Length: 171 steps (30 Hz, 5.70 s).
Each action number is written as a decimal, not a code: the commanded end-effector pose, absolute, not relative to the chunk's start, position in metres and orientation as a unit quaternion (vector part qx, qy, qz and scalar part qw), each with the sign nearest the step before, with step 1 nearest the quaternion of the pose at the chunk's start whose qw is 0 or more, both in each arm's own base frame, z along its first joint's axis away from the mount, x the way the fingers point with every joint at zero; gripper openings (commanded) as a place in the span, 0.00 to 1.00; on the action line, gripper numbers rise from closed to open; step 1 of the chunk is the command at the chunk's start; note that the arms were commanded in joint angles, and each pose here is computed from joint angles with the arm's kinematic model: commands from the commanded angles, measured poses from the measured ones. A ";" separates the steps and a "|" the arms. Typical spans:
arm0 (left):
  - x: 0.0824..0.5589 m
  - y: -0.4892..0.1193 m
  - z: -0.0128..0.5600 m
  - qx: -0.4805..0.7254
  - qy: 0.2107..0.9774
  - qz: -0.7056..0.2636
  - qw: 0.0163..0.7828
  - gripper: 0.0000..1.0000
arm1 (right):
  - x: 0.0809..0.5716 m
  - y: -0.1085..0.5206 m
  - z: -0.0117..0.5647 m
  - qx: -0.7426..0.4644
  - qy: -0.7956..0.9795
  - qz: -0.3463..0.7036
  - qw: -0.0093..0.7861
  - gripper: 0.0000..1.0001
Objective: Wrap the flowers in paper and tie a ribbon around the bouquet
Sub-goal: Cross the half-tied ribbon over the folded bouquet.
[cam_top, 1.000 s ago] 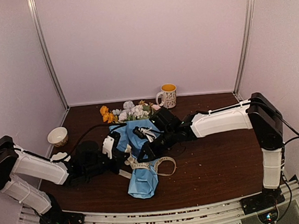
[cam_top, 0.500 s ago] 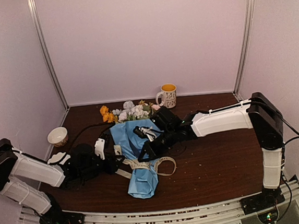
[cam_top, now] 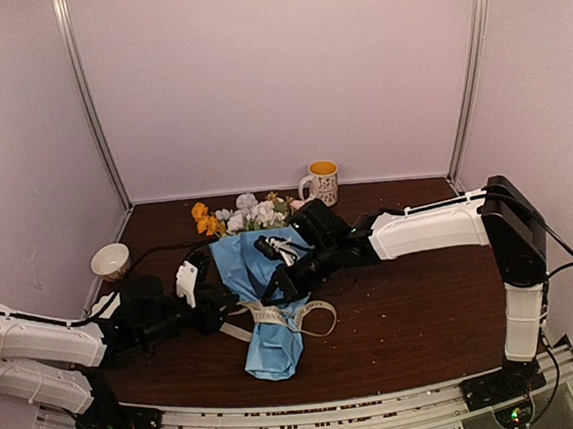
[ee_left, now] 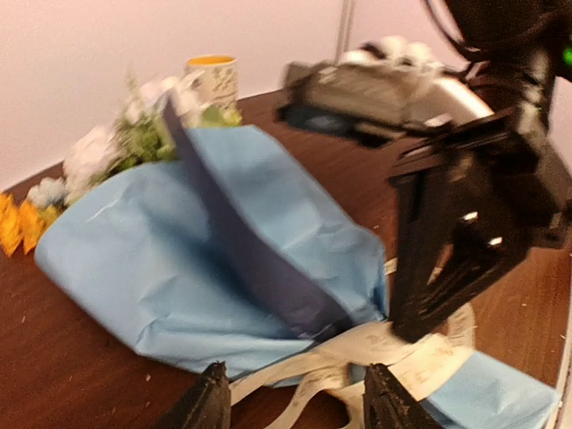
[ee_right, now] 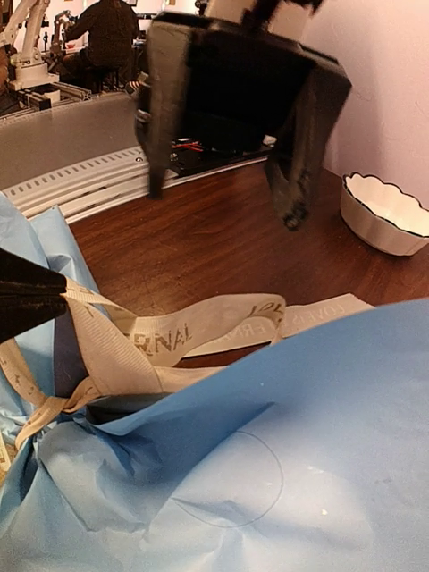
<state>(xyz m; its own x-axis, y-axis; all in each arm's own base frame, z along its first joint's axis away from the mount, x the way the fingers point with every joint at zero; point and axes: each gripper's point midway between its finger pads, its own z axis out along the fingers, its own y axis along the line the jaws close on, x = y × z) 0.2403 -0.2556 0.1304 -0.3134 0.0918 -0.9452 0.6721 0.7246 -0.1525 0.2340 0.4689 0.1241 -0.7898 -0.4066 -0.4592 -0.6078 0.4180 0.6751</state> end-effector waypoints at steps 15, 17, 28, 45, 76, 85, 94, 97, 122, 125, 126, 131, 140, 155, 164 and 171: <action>0.229 -0.319 0.114 0.530 0.648 -0.194 0.511 0.75 | 0.242 0.471 0.160 -0.296 0.816 0.477 0.142 0.00; 0.237 -0.320 0.113 0.522 0.655 -0.183 0.515 0.73 | 0.242 0.471 0.160 -0.297 0.814 0.479 0.141 0.00; 0.264 -0.323 0.119 0.471 0.668 -0.158 0.554 0.56 | 0.239 0.469 0.158 -0.297 0.816 0.477 0.136 0.00; 0.242 -0.323 0.124 0.510 0.646 -0.185 0.537 0.50 | 0.240 0.464 0.150 -0.293 0.824 0.467 0.131 0.00; 0.259 -0.337 0.109 0.506 0.649 -0.194 0.535 0.19 | 0.236 0.455 0.144 -0.297 0.829 0.456 0.126 0.00; 0.259 -0.336 0.107 0.496 0.656 -0.202 0.532 0.00 | 0.248 0.446 0.148 -0.303 0.839 0.428 0.145 0.07; 0.259 -0.337 0.106 0.494 0.659 -0.206 0.529 0.00 | 0.290 0.429 0.135 -0.278 0.877 0.354 0.168 0.16; 0.259 -0.337 0.106 0.492 0.660 -0.206 0.529 0.00 | 0.285 0.434 0.122 -0.298 0.876 0.345 0.157 0.16; 0.262 -0.339 0.100 0.496 0.671 -0.202 0.513 0.00 | 0.247 0.457 0.101 -0.337 0.843 0.409 0.092 0.33; 0.263 -0.340 0.101 0.495 0.672 -0.202 0.513 0.00 | 0.249 0.457 0.098 -0.334 0.846 0.405 0.093 0.32; 0.262 -0.340 0.101 0.495 0.672 -0.202 0.513 0.00 | 0.250 0.457 0.098 -0.332 0.847 0.404 0.094 0.29; 0.262 -0.340 0.100 0.496 0.673 -0.203 0.510 0.00 | 0.257 0.458 0.100 -0.320 0.853 0.399 0.110 0.08; 0.262 -0.334 0.108 0.484 0.685 -0.200 0.507 0.15 | 0.274 0.444 0.103 -0.294 0.869 0.373 0.138 0.00; 0.248 -0.291 0.083 0.451 0.813 -0.141 0.340 0.60 | 0.279 0.433 0.115 -0.273 0.873 0.371 0.163 0.00; 0.267 -0.255 0.071 0.380 0.877 -0.086 0.281 0.73 | 0.276 0.430 0.114 -0.275 0.875 0.366 0.156 0.00; 0.257 -0.253 0.034 0.394 0.884 -0.108 0.229 0.66 | 0.274 0.430 0.114 -0.275 0.874 0.370 0.154 0.00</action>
